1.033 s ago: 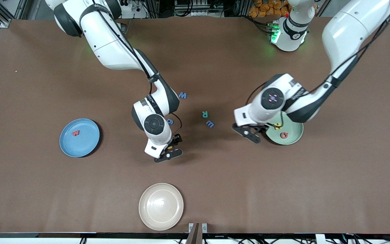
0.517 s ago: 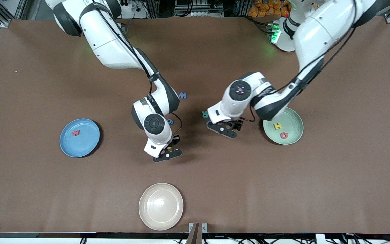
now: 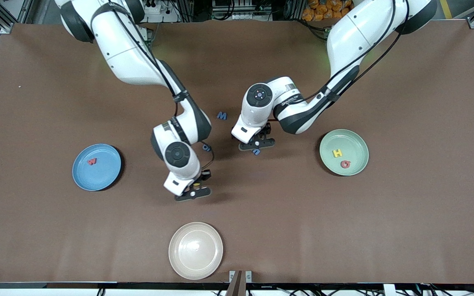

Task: Sort upper and lower case letters into plates
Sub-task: 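Grasp the teal R with the left gripper while the right gripper places the u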

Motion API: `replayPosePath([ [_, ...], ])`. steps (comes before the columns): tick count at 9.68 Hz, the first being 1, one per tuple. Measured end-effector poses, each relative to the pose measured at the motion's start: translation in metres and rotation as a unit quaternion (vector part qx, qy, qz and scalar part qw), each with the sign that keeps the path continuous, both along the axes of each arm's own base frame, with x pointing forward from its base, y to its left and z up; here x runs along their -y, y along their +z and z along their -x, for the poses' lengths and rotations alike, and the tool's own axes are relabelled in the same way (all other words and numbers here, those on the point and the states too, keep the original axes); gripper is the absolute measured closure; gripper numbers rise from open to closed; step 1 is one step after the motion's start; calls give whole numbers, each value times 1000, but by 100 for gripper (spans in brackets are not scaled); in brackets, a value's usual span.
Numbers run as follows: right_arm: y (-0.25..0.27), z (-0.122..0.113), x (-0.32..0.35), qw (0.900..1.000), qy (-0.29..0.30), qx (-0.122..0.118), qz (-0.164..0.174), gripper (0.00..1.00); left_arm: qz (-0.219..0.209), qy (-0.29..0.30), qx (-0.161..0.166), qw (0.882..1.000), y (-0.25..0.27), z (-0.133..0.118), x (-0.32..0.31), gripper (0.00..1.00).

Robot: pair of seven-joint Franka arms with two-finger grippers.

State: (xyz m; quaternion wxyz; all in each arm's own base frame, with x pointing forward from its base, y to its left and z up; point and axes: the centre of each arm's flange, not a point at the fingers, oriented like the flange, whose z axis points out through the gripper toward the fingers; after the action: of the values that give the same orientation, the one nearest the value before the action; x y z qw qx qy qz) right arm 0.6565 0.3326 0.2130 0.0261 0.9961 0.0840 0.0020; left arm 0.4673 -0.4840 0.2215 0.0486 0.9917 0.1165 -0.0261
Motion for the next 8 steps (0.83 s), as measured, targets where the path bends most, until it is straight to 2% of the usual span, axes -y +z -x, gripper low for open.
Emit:
replayPosePath([
  [2, 43, -21, 61, 999, -30, 7, 8, 73, -16, 18, 2, 1000, -26, 1, -2, 8],
  [3, 60, -26, 103, 999, -37, 6, 8, 73, -31, 10, 11, 999, -38, 3, -4, 15],
  [4, 70, -25, 149, 999, -45, -1, 7, 73, -42, 1, 18, 999, -46, 6, -3, 16],
  [6, 72, -8, 236, 999, -49, -15, 2, 73, -46, -2, 21, 999, -51, 8, -2, 26],
  [8, 57, 20, 292, 998, -57, -13, -2, 73, -45, 7, 23, 999, -49, 6, -2, 27],
])
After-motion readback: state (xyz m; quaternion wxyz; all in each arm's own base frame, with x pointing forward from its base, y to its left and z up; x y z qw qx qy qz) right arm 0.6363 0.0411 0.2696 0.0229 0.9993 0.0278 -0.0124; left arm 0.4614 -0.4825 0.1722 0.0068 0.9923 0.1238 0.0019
